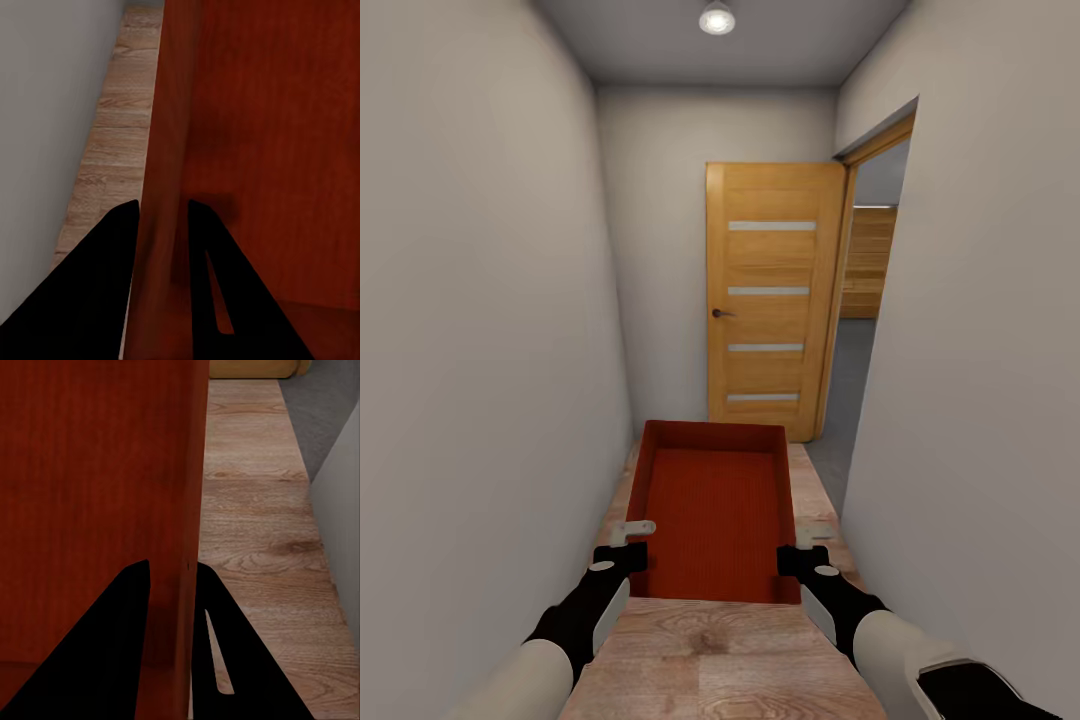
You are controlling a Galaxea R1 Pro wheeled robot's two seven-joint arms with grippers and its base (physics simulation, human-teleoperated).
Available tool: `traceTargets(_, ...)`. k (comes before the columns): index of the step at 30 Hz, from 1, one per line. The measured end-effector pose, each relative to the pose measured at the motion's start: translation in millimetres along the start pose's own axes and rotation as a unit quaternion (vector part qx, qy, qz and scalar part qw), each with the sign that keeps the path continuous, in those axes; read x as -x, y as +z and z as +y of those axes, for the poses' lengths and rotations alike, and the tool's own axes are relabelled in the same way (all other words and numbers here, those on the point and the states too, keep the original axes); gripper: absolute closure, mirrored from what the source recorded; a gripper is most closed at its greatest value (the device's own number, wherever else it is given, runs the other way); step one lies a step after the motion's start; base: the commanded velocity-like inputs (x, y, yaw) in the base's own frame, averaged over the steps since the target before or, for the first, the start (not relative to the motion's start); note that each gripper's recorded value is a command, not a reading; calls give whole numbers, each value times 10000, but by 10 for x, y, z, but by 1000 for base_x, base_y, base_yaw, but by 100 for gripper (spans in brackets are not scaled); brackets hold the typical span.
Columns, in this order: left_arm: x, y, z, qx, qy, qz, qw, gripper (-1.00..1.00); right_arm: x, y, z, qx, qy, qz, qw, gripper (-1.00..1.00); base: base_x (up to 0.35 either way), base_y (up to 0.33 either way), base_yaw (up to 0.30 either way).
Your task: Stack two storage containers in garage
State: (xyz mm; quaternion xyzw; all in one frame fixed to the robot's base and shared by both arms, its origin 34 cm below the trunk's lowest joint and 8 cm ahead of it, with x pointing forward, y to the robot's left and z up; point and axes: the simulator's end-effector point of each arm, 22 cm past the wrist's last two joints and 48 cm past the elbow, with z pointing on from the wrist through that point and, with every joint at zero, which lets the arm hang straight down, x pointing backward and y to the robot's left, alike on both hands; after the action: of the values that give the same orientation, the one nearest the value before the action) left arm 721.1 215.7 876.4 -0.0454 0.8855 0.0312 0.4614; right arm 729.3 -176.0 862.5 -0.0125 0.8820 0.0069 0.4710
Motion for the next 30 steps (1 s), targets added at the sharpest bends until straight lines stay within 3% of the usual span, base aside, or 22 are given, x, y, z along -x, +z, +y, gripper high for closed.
traceTargets(30, 0, 1, 2, -1, 0, 0, 10000, 100, 0, 0, 2, 0, -1, 0, 10000, 100, 323, 0, 0)
